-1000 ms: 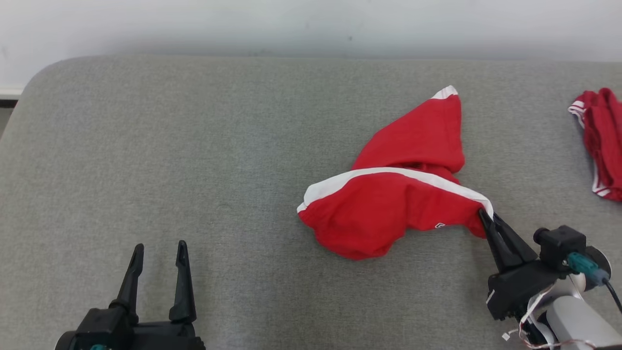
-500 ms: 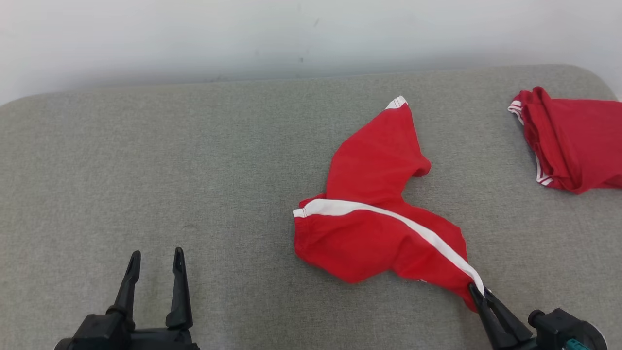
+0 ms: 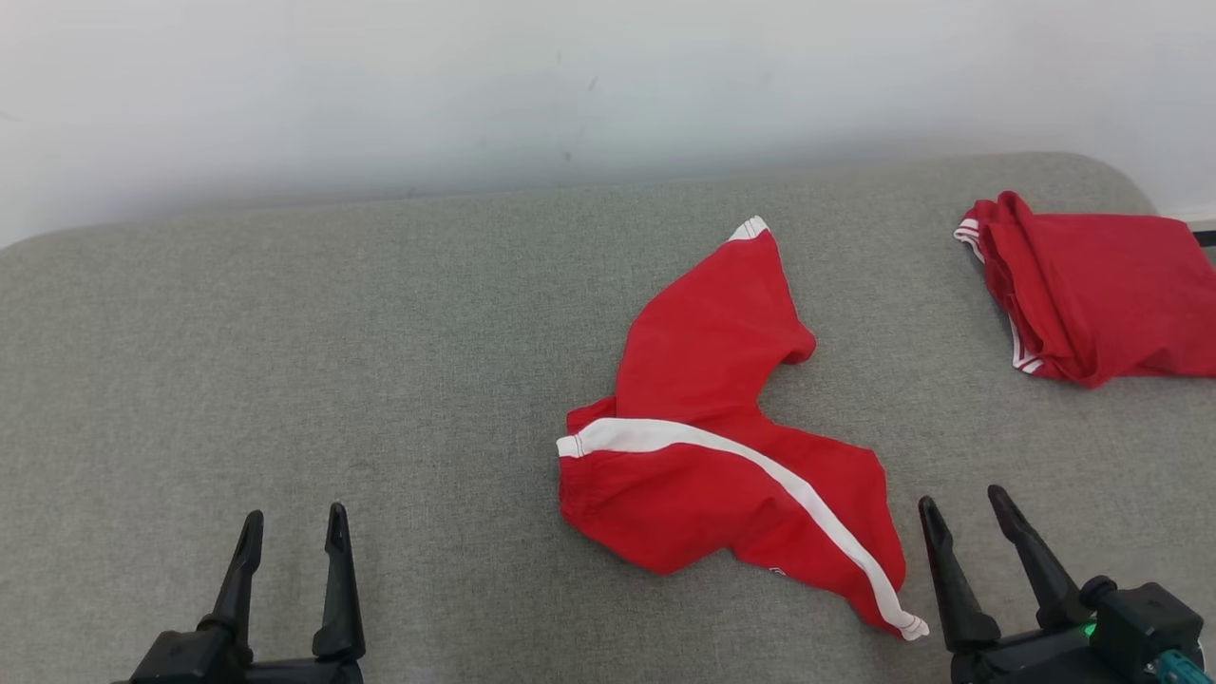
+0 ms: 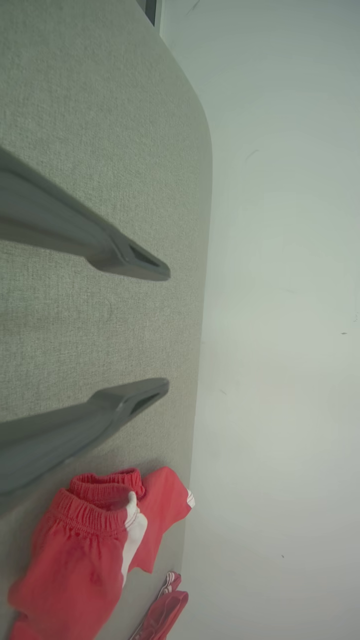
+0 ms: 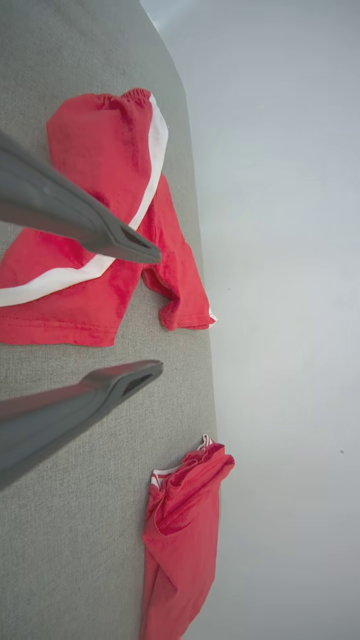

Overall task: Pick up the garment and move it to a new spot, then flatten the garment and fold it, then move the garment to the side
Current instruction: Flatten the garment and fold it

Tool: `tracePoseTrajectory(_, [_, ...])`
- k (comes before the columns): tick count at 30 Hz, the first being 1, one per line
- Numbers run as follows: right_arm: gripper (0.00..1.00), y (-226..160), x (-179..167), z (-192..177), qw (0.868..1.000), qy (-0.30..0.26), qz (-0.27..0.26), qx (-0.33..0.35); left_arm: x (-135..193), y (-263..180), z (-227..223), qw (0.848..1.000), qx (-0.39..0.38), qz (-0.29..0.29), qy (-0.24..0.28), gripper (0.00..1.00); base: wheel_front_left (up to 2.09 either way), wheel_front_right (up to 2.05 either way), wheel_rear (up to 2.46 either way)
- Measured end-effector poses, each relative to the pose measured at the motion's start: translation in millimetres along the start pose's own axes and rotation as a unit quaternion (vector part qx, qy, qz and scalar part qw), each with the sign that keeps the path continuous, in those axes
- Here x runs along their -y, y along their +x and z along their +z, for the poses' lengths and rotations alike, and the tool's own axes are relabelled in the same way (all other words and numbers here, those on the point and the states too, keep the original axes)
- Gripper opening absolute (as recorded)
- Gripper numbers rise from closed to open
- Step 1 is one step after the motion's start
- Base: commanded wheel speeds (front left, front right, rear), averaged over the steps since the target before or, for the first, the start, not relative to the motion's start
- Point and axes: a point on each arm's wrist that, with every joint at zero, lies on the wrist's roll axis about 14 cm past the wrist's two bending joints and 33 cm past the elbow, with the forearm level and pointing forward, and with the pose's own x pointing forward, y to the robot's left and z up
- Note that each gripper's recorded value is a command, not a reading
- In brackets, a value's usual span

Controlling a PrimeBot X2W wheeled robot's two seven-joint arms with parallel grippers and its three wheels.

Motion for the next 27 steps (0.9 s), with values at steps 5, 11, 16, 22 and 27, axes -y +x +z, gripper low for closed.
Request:
tracePoseTrajectory(5, [1.00, 0.8, -1.4, 7.9, 1.000, 0.001, -0.005, 0.015, 1.3, 0.1, 0.9, 1.000, 0.001, -0.003, -0.001, 1.00, 0.00, 0.00, 0.00])
tracePoseTrajectory(11, [1.00, 2.1, 1.7, 7.7, 1.000, 0.003, -0.011, 0.016, 32.6, 16.7, 1.9, 0.998, 0.006, -0.063, -0.019, 1.00, 0.00, 0.00, 0.00])
tracePoseTrajectory(16, [1.00, 0.4, 7.1, 7.5, 1.000, 0.004, -0.023, 0.016, 71.6, 30.9, -10.2, 0.991, -0.013, -0.127, -0.049, 1.00, 0.00, 0.00, 0.00])
tracePoseTrajectory(22, [1.00, -5.9, 17.7, 6.5, 0.999, 0.005, -0.042, 0.014, 105.5, 37.0, -28.0, 0.980, -0.048, -0.186, -0.053, 1.00, 0.00, 0.00, 0.00])
tracePoseTrajectory(27, [1.00, -10.3, 24.9, 5.5, 0.998, 0.005, -0.056, 0.012, 128.3, 37.9, -45.0, 0.969, -0.091, -0.221, -0.068, 1.00, 0.00, 0.00, 0.00])
